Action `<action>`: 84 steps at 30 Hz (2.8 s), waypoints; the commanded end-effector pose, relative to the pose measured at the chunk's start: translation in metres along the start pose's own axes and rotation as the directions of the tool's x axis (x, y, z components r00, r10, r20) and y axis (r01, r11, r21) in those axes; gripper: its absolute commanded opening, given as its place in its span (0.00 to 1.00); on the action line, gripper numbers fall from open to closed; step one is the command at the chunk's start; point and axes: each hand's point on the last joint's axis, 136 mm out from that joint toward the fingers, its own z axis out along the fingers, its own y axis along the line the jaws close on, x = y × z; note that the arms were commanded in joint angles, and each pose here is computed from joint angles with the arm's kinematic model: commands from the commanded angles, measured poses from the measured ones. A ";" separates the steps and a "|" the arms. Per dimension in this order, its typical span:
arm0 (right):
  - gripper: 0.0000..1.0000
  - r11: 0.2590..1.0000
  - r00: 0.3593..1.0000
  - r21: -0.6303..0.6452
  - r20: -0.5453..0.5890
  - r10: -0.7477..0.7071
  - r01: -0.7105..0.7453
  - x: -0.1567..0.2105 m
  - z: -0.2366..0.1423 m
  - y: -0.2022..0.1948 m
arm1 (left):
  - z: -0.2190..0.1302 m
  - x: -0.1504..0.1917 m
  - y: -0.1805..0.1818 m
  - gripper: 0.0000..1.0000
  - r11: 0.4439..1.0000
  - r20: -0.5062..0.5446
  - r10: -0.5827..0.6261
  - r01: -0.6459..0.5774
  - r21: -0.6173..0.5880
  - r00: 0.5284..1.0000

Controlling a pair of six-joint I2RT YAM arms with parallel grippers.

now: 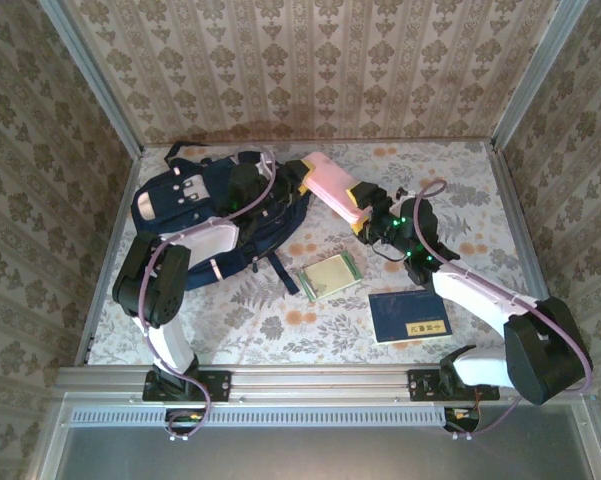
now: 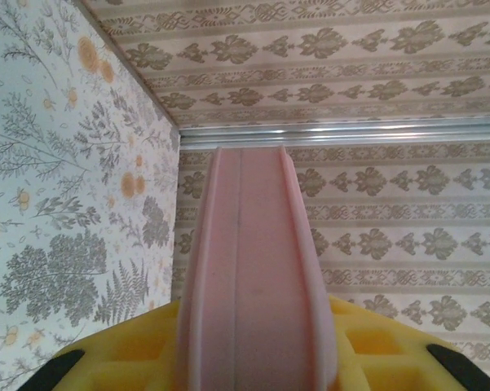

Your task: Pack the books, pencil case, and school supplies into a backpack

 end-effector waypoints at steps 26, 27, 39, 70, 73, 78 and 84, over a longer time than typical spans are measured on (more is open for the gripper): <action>0.35 0.994 0.984 -0.061 0.162 -0.078 0.089 -0.039 -0.029 0.019 | -0.031 -0.003 -0.007 0.66 0.986 -0.023 0.139 -0.141 -0.089 0.990; 0.34 0.994 0.982 -0.057 0.168 -0.085 0.095 -0.041 -0.031 0.018 | -0.040 -0.013 -0.004 0.67 0.974 -0.021 0.178 -0.179 -0.142 0.984; 0.33 0.988 0.965 0.028 0.211 -0.155 0.152 -0.068 -0.054 -0.004 | -0.102 -0.084 0.039 0.73 0.723 -0.084 0.377 -0.350 -0.596 0.922; 0.29 0.983 0.953 0.087 0.242 -0.180 0.164 -0.097 -0.080 -0.024 | -0.054 -0.121 0.109 0.13 0.720 -0.253 0.301 -0.393 -0.572 0.920; 0.29 0.976 0.946 0.111 0.247 -0.212 0.189 -0.096 -0.086 -0.023 | -0.049 -0.109 0.096 0.00 0.713 -0.314 0.332 -0.454 -0.534 0.890; 0.28 0.956 0.926 0.170 0.256 -0.276 0.238 -0.097 -0.100 -0.022 | -0.049 -0.089 0.052 0.00 0.686 -0.382 0.415 -0.560 -0.465 0.826; 0.28 0.930 0.912 0.186 0.210 -0.352 0.316 -0.091 -0.101 -0.012 | -0.069 -0.056 -0.030 0.00 0.639 -0.429 0.544 -0.688 -0.345 0.721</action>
